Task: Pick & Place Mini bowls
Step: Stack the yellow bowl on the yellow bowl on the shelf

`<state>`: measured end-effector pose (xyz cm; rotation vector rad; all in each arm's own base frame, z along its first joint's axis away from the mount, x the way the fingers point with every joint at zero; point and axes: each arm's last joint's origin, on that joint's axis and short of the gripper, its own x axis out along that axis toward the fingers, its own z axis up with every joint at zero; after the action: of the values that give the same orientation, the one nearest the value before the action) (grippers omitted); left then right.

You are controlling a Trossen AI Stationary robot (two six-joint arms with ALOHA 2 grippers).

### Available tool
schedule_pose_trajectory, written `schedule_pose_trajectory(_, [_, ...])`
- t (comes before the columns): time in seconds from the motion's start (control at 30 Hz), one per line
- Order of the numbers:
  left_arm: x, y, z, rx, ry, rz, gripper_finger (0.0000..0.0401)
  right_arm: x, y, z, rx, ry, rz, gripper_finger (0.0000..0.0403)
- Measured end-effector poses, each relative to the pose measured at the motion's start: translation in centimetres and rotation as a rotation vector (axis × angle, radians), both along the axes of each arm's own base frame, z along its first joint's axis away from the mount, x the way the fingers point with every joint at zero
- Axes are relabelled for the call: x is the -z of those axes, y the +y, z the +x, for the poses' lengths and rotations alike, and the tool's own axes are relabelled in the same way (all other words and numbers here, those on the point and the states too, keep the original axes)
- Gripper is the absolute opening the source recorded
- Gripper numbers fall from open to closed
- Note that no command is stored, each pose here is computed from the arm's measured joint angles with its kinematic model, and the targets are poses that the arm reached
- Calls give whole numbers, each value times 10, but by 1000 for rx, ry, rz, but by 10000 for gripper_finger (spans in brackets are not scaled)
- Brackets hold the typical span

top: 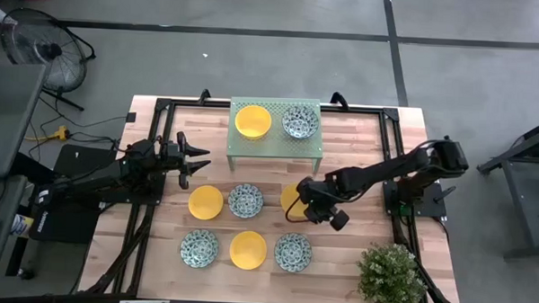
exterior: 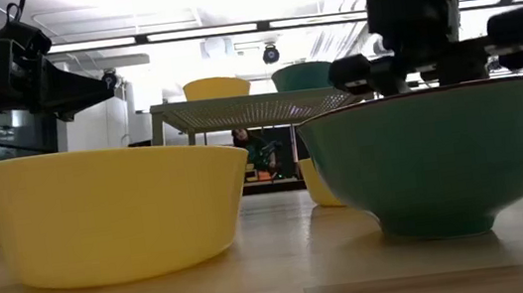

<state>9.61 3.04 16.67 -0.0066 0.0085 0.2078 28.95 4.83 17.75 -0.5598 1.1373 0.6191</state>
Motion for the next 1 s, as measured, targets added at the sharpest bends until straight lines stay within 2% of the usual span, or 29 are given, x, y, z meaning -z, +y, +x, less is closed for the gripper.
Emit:
schedule_pose_trajectory(0.17, [0, 0, 0, 0, -1, 0, 147, 10, 0, 6, 7, 0, -30, 124])
schedule_pose_trajectory(1.0, [0, 0, 0, -2, 0, 0, 147, 17, -1, 11, 19, -10, -54, 119])
